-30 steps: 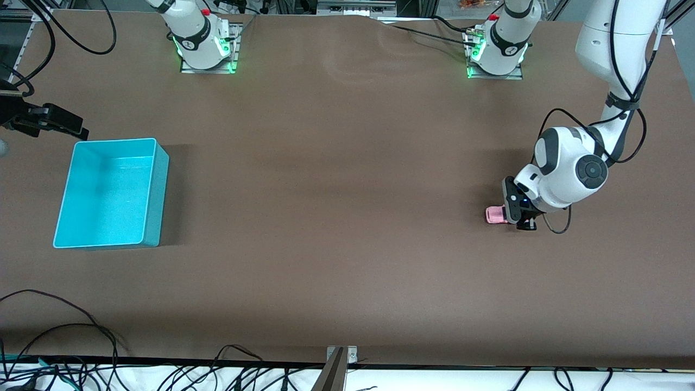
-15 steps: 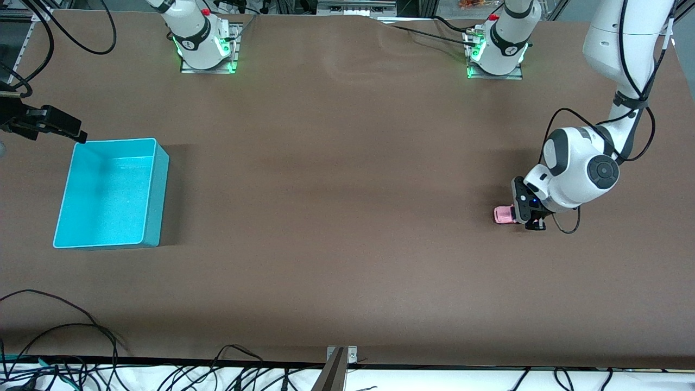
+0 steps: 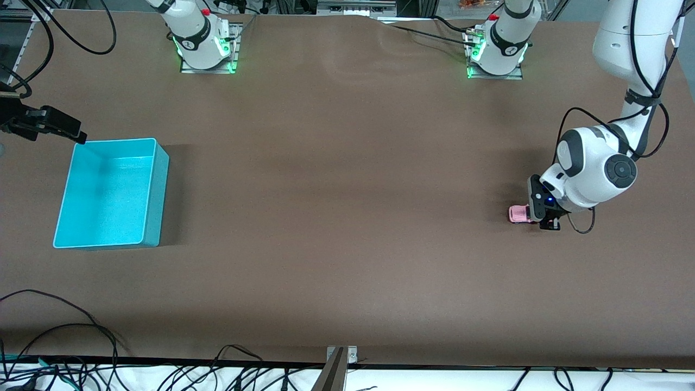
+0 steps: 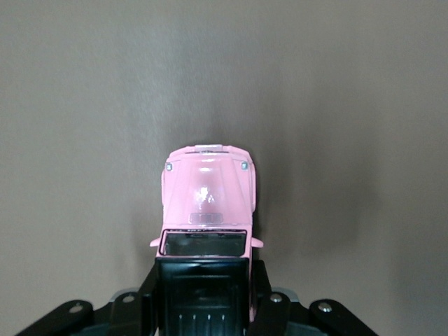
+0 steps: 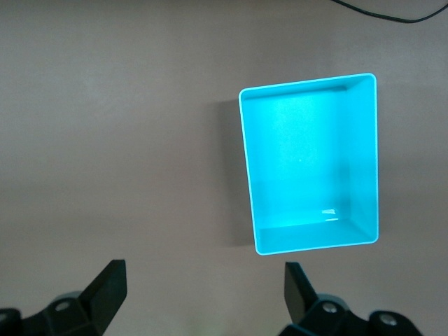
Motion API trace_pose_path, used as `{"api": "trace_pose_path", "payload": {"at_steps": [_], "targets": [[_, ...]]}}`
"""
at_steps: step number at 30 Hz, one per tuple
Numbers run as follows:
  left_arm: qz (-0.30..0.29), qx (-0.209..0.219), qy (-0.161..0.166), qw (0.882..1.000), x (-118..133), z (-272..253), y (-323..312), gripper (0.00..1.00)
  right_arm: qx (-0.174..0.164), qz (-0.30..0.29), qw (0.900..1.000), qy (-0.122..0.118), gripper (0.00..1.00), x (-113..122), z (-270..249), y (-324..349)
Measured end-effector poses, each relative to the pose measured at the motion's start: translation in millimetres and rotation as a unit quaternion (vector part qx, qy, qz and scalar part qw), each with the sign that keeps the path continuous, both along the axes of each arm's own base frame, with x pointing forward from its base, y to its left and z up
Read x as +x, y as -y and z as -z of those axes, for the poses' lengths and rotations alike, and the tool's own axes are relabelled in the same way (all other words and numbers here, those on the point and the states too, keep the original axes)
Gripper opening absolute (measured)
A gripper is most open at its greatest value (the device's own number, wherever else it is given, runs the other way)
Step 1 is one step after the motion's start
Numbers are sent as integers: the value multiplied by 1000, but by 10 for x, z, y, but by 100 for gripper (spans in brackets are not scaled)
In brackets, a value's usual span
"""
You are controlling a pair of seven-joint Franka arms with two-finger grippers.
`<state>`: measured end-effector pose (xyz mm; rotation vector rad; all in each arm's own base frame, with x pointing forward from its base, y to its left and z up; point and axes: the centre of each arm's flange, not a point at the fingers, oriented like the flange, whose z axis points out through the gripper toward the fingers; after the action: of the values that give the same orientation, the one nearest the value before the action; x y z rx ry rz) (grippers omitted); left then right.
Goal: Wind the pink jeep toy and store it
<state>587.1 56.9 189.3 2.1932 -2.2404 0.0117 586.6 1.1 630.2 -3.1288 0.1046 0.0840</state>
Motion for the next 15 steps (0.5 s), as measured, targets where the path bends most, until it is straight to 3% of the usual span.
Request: {"api": "trace_pose_path", "payload": {"at_steps": [15], "targets": [[21,5,8,1000,-38,4,-479,51,0,0,1000,3,100,16,7,1]]}}
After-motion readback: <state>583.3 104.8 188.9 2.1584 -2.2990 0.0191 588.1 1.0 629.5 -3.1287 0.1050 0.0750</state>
